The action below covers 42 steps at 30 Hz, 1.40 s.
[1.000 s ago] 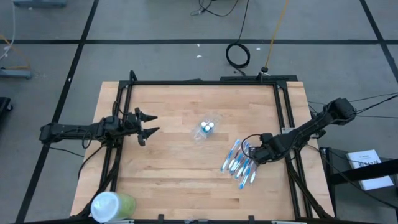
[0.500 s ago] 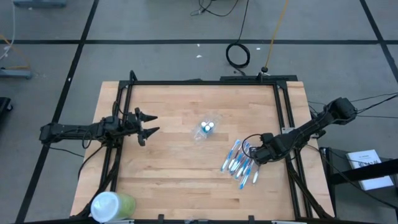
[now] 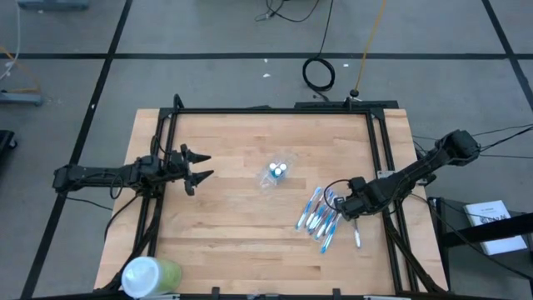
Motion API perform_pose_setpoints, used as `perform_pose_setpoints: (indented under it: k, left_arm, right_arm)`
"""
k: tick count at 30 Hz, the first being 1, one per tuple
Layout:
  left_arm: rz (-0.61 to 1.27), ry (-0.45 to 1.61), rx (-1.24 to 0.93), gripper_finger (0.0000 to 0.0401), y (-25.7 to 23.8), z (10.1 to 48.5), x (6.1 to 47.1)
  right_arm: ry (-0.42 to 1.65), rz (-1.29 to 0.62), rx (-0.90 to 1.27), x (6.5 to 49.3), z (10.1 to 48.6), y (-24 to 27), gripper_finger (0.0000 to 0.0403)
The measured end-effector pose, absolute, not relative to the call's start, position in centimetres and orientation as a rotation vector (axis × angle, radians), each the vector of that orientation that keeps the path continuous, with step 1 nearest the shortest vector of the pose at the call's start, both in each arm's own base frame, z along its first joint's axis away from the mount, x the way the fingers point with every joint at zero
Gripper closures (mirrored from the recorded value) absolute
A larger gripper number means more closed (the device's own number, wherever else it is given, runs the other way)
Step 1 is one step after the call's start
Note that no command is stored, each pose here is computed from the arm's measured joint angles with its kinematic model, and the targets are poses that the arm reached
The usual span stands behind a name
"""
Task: Pick & Place toothbrushing station
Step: Put the purple toothbrush into the transparent organizer
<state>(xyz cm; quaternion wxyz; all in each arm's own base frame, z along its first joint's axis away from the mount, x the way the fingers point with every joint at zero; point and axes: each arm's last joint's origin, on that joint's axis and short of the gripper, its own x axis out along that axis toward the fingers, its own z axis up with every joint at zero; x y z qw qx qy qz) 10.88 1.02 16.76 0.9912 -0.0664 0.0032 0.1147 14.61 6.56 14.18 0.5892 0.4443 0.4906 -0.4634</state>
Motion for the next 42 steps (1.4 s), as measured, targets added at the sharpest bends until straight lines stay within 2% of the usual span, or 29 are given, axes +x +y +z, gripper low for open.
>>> perform_pose_setpoints:
  k: [14, 20, 33, 42]
  left_arm:
    - [0.230, 0.007, -0.133, 0.0118, 1.0, 16.8, 10.9]
    - [0.230, 0.006, -0.133, 0.0118, 1.0, 16.8, 10.9]
    - [0.230, 0.007, -0.133, 0.0118, 1.0, 16.8, 10.9]
    - [0.230, 0.007, -0.133, 0.0118, 1.0, 16.8, 10.9]
  right_arm:
    - [1.019, -0.809, 1.063, 14.3, 17.0, 6.2, 0.0367]
    - [0.839, -0.641, 1.017, 15.0, 18.6, 6.2, 0.0367]
    - [0.321, -0.382, 0.620, 18.7, 23.0, 4.9, 0.0367]
    - [0.035, -0.447, 0.371, 20.8, 25.5, 1.1, 0.0367]
